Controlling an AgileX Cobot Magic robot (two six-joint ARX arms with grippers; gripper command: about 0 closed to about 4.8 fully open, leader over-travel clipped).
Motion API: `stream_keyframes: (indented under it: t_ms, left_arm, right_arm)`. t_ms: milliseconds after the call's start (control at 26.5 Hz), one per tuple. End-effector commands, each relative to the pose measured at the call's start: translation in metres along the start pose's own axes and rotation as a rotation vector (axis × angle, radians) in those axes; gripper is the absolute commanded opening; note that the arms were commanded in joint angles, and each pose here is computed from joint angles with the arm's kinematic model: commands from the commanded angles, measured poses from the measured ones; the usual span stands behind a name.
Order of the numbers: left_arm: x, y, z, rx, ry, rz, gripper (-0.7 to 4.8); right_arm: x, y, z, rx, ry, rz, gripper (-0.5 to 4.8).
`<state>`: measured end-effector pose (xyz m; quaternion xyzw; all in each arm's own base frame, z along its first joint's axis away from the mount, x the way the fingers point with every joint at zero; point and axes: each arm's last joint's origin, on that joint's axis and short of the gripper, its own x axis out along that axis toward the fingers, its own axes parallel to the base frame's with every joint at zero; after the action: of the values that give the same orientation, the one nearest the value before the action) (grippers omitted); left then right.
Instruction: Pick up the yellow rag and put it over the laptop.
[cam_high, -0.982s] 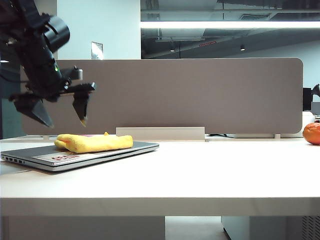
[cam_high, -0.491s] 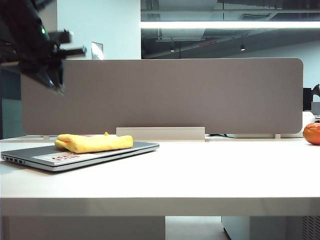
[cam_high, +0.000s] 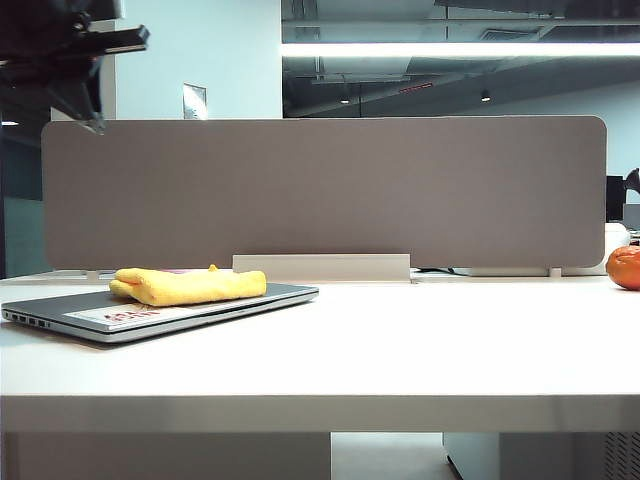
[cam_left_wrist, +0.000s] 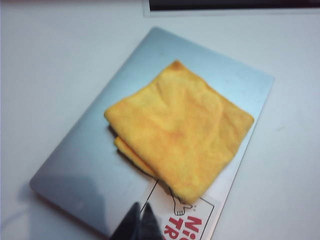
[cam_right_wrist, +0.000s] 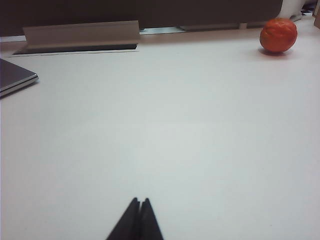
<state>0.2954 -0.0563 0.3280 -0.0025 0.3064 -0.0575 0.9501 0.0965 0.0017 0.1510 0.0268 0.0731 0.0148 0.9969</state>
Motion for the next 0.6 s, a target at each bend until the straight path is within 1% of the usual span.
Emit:
stream_keyframes:
  t_ms: [38, 189, 302, 604]
  left_arm:
    - [-0.012, 0.002, -0.014, 0.001, -0.06, -0.001, -0.06]
    - [-0.028, 0.004, -0.038, 0.0, -0.107, -0.006, -0.06]
    - [-0.038, 0.007, -0.058, 0.019, -0.137, -0.007, -0.06]
    - [-0.06, 0.011, -0.103, 0.012, -0.207, -0.012, -0.06]
  right_arm:
    - [0.0, 0.0, 0.0, -0.009, -0.008, -0.006, -0.06]
    - [0.0, 0.0, 0.0, -0.009, -0.008, -0.006, -0.06]
    - [0.0, 0.0, 0.0, -0.008, -0.007, -0.005, -0.06]
    - [0.0, 0.0, 0.0, -0.004, -0.008, -0.002, -0.06]
